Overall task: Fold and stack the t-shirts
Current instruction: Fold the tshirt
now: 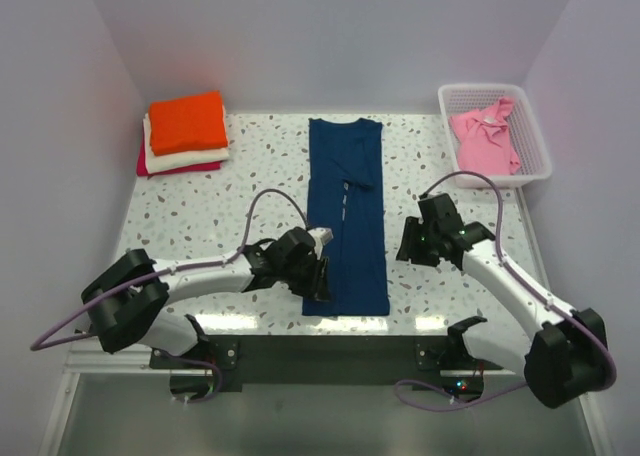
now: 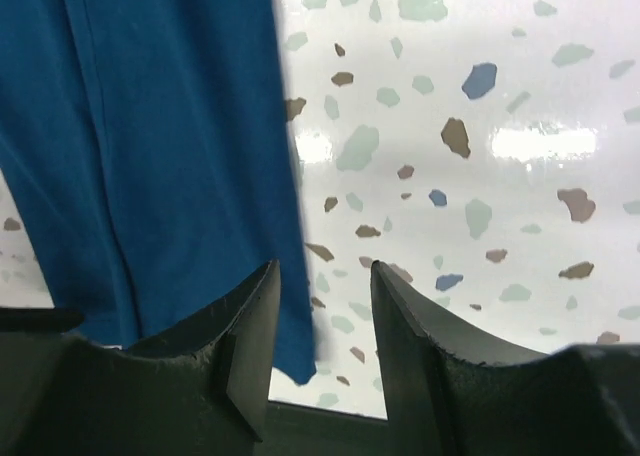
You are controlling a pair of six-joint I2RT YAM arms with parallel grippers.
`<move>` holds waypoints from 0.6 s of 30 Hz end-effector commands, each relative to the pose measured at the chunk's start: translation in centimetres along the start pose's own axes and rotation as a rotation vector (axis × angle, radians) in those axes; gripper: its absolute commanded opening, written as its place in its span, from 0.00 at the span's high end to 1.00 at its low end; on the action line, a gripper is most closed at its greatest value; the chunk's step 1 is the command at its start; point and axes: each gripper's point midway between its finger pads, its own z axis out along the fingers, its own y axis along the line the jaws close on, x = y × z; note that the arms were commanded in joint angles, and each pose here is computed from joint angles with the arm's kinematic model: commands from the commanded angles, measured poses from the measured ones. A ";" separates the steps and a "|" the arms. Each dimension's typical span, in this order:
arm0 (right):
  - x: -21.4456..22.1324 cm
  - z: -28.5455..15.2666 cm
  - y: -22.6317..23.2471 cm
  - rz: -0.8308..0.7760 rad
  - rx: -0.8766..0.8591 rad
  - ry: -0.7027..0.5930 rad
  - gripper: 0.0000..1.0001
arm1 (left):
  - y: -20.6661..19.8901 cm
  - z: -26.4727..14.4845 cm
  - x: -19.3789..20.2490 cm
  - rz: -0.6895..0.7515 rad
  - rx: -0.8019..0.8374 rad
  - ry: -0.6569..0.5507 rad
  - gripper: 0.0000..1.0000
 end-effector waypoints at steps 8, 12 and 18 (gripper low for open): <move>3.0 -0.9 -1.3 0.052 -0.002 0.021 0.55 | -5.5 1.8 -1.4 0.089 0.191 -0.006 0.65; 3.6 -0.5 -1.0 0.055 -0.022 0.048 0.56 | -6.0 2.5 -1.2 0.098 0.201 0.011 0.65; 4.2 -0.2 -0.7 0.066 -0.045 0.074 0.56 | -4.7 4.5 0.5 0.074 0.160 0.080 0.66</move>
